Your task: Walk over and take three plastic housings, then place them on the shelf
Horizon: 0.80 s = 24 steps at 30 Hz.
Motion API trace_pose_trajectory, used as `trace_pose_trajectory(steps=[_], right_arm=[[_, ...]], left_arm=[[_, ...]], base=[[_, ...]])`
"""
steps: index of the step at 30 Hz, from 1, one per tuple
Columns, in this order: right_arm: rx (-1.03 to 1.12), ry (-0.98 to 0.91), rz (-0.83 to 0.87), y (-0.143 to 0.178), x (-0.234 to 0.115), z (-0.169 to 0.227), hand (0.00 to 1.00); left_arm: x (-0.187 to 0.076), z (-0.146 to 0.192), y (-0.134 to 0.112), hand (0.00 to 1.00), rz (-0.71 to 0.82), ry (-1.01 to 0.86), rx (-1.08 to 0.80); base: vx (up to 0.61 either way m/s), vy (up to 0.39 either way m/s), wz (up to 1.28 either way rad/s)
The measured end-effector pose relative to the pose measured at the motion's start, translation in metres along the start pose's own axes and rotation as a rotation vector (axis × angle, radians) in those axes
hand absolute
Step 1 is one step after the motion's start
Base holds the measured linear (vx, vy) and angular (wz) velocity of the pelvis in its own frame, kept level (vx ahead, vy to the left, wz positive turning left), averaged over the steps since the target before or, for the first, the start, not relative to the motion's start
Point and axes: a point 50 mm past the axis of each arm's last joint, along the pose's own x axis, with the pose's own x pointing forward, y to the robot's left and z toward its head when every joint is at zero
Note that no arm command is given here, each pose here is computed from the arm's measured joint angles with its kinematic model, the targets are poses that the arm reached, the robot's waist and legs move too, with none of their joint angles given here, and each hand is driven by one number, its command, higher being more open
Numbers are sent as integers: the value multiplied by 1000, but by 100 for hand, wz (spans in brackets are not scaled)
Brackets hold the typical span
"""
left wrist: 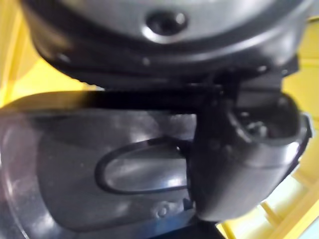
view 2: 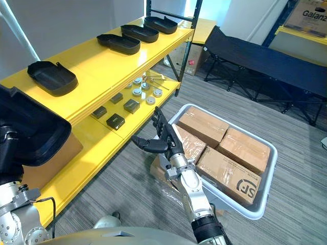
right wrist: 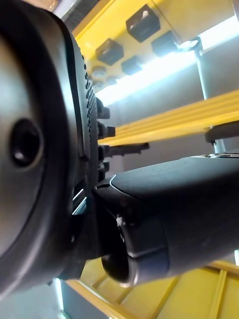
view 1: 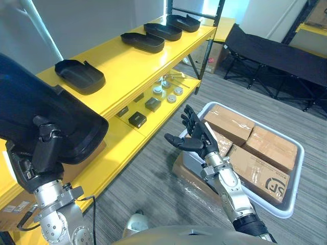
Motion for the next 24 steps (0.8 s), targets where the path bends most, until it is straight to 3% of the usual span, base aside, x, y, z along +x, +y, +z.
trace_pose_trajectory(steps=[5,11,18,24], right_arm=[[-11,-7,-65,-14,-3,2,100],[5,-25,-118,-19,-15,-1,100],[-32,-81,-67,-23,-8,11,100],[-34,-132,-64,-19,-7,16,100]], left_arm=[[1,-4,-13,0,-98,3,-63],[3,-8,-36,0,-324,25,-131],[3,-14,-50,0,-368,37,-179],[3,-11,-48,0,-375,11,-170]], base=[[2,37,72],[-20,-12,71],[-141,-91,17],[-93,39,2]])
